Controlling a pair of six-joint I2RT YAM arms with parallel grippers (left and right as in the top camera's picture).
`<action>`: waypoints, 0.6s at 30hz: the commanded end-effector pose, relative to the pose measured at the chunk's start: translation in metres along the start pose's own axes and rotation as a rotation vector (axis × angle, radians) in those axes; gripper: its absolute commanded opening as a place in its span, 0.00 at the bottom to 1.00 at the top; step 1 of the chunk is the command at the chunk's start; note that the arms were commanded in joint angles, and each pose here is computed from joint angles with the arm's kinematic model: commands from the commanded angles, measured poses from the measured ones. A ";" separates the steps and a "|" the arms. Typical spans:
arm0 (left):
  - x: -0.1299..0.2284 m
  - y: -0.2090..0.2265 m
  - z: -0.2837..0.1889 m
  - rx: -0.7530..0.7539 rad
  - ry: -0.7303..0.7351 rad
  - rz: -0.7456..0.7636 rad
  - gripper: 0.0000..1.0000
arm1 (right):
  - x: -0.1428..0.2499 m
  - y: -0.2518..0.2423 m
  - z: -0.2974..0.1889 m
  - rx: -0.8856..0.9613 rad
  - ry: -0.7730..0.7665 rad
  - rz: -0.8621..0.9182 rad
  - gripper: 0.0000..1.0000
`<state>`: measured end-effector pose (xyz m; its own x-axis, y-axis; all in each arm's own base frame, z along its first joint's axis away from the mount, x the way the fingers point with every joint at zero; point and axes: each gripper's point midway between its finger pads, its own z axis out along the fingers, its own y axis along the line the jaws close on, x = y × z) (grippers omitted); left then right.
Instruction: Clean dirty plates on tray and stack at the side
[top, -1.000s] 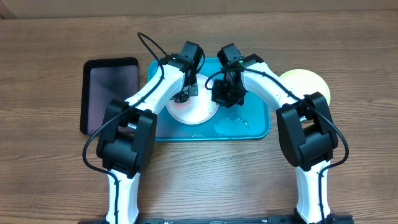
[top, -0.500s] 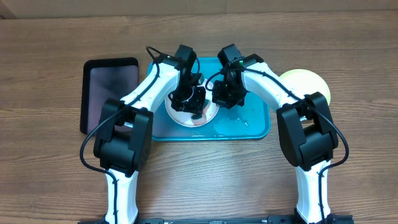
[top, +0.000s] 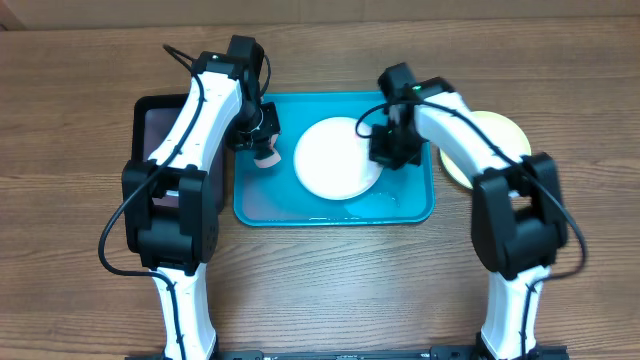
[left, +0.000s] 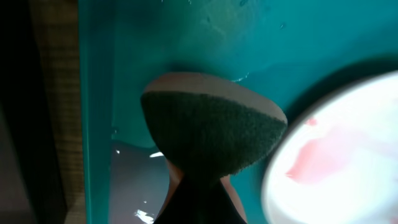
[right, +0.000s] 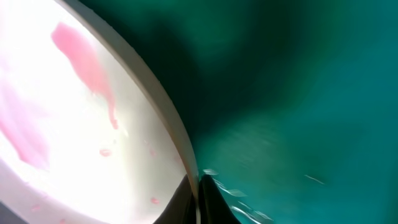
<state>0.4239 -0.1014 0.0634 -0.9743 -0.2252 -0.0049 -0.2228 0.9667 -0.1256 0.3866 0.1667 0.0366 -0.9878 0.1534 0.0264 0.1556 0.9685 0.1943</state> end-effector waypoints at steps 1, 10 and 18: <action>-0.011 0.001 -0.002 -0.040 -0.050 0.006 0.04 | -0.017 -0.017 -0.065 0.156 -0.233 -0.033 0.04; -0.016 -0.002 -0.002 -0.031 -0.071 0.009 0.04 | -0.007 -0.052 -0.139 0.622 -0.583 0.084 0.04; -0.017 -0.003 -0.002 -0.028 -0.076 0.009 0.04 | 0.019 -0.041 -0.177 0.839 -0.816 0.083 0.04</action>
<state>0.4346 -0.0988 0.0638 -0.9734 -0.2210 -0.0598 -0.2142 0.9714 -0.1026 0.3539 0.0996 0.1659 -0.8658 0.0459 -0.4983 0.3275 0.8049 -0.4949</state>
